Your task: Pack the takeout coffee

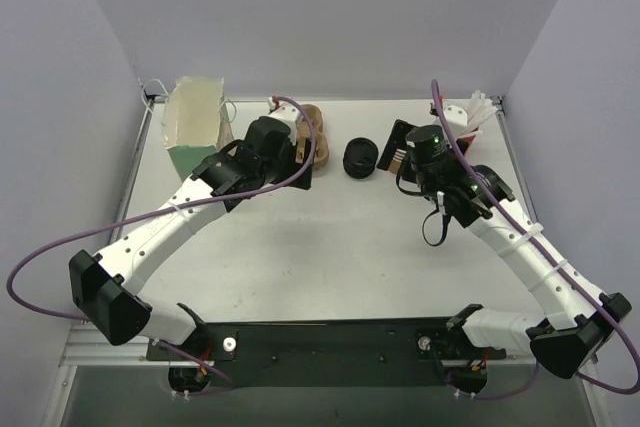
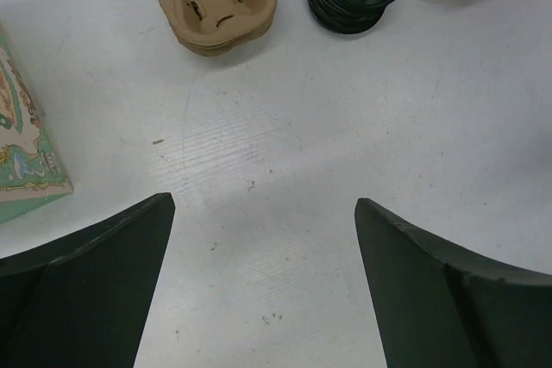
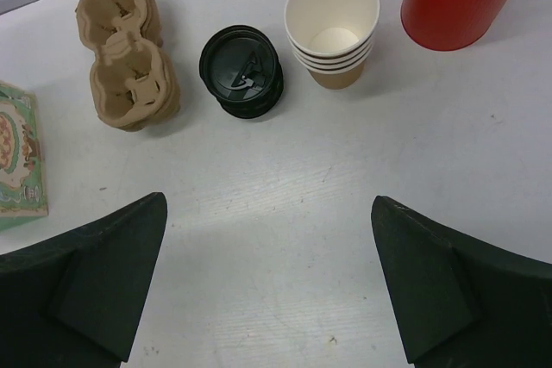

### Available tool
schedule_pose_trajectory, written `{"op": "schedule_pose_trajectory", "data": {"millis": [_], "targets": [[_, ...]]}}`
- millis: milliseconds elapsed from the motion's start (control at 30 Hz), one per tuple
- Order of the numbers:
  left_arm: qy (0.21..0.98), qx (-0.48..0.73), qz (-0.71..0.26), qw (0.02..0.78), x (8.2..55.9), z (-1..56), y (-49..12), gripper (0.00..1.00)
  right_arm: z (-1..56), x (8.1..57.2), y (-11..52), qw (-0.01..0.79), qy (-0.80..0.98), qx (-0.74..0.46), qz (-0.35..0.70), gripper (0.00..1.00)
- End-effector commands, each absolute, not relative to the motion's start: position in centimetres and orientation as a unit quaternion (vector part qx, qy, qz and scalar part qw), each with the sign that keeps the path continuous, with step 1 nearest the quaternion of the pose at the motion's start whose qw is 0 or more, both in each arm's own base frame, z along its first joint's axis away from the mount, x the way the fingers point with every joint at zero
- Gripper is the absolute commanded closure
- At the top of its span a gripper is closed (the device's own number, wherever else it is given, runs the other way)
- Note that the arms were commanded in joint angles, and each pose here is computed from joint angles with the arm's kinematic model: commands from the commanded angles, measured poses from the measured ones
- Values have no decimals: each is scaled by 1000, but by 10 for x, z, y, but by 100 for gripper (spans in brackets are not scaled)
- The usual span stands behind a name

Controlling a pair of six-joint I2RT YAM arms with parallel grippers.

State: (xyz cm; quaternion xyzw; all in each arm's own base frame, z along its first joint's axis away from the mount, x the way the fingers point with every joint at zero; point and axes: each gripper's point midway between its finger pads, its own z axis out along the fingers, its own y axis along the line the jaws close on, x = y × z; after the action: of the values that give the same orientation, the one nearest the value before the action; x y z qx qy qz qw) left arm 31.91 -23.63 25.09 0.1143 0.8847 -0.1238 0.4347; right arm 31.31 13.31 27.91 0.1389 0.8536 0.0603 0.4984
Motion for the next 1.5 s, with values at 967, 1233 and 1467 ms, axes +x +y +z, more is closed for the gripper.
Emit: {"op": "schedule_pose_trajectory", "data": {"millis": [967, 1233, 1467], "targets": [[878, 122, -168, 432, 315, 262, -239, 3, 221, 455, 103, 439, 893, 98, -16, 44], [879, 122, -165, 431, 317, 266, -239, 3, 197, 485, 110, 415, 908, 47, -29, 55], [882, 122, -161, 426, 319, 264, -238, 3, 183, 491, 115, 400, 915, 40, -28, 74]]}}
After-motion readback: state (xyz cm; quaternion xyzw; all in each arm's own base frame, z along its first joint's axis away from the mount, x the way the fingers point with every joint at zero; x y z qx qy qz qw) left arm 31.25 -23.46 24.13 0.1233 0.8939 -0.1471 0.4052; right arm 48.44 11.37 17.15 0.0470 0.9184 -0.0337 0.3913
